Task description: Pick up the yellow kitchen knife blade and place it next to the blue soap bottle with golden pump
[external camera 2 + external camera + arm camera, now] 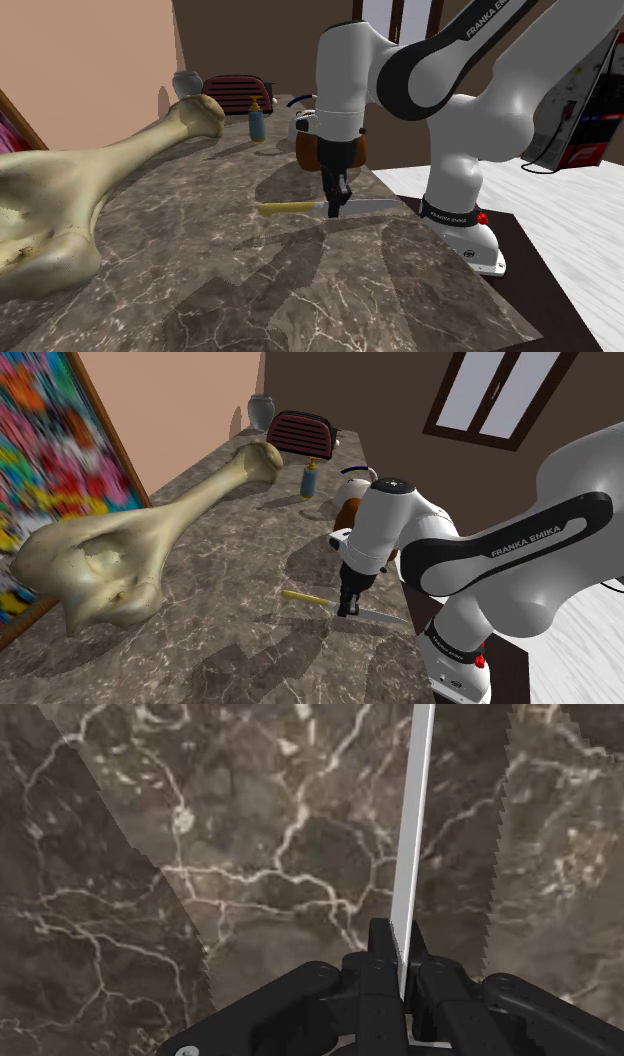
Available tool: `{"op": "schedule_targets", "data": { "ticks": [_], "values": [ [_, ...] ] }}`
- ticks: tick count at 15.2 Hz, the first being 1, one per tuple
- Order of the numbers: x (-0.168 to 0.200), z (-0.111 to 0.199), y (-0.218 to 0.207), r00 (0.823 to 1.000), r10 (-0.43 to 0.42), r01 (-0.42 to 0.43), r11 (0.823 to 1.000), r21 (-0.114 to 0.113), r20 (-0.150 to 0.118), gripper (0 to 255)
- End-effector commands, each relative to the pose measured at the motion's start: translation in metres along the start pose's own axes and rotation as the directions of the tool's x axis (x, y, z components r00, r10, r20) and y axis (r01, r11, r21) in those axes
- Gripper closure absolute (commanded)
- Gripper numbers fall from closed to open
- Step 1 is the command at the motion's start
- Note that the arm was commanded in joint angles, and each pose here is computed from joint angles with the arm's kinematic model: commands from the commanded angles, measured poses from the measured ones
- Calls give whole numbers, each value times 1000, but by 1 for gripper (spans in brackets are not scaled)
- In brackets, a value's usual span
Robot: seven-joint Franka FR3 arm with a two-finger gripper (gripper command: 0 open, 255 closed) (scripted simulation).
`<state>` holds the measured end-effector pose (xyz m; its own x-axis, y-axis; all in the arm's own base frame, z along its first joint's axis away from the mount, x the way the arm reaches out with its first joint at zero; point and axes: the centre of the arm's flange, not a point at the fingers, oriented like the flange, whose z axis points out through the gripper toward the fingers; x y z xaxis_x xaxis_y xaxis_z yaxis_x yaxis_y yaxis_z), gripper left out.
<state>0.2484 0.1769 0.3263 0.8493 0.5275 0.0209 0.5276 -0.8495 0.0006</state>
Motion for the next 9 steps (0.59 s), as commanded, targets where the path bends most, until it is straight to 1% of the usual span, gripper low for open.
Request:
{"op": "schedule_targets", "data": {
  "ticks": [1, 5, 9],
  "values": [
    [0, 0, 0, 1000, 0, 0, 1000, 0, 0, 255],
    [0, 0, 0, 1000, 0, 0, 1000, 0, 0, 255],
    [0, -21, 0, 1000, 0, 0, 1000, 0, 0, 255]
  ]
}}
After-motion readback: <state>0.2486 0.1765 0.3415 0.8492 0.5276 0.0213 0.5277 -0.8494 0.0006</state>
